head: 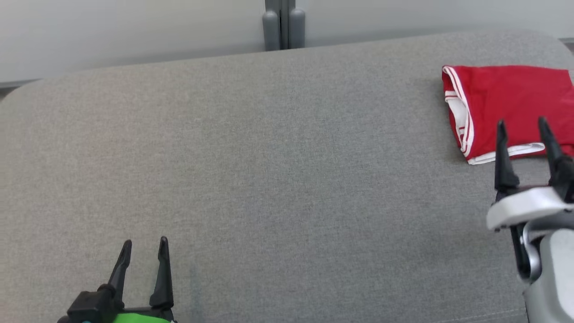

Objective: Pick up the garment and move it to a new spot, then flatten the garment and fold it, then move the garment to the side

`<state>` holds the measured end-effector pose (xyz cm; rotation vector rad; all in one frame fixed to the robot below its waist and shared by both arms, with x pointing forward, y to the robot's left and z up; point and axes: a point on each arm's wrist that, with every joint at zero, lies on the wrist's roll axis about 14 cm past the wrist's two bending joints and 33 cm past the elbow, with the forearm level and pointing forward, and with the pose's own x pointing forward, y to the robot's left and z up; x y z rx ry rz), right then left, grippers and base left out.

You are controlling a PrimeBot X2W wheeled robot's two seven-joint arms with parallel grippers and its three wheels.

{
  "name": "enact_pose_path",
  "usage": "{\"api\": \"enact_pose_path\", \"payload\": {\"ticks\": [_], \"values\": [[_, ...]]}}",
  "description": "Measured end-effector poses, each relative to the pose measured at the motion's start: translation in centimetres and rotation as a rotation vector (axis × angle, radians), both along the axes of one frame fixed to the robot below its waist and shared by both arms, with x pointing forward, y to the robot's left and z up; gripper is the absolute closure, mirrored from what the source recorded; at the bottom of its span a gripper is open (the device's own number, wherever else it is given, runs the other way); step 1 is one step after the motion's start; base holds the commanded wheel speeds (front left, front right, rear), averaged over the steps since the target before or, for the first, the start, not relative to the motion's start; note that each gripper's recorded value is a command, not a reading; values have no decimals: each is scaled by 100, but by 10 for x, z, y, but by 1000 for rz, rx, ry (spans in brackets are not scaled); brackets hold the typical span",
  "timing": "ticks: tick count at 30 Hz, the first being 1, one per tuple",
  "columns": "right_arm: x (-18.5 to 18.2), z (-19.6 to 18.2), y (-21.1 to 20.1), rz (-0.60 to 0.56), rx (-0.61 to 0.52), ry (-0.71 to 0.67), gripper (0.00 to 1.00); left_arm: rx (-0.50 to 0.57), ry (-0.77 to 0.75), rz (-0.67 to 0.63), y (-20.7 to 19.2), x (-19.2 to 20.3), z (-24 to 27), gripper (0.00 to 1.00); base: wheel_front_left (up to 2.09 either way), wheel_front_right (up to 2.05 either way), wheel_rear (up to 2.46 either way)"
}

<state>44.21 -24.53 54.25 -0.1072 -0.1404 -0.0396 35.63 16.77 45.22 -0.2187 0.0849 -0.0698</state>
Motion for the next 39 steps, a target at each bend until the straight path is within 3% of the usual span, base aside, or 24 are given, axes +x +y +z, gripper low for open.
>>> {"api": "enact_pose_path", "payload": {"ticks": [9,22,23,28,39], "values": [[-72,-45,40,56,115,91,0,12,-27,67,21,-26,9,0,0,0,0],[-95,-56,64,106,181,120,0,-10,-31,110,31,-40,9,0,0,0,0],[-95,-56,64,105,182,120,100,-12,-24,105,29,-40,7,100,0,0,0],[-99,-71,63,91,216,173,100,-35,25,109,28,-44,-6,100,0,0,0],[-95,-73,55,49,430,188,100,-222,54,163,34,-39,-7,100,0,0,0]]}}
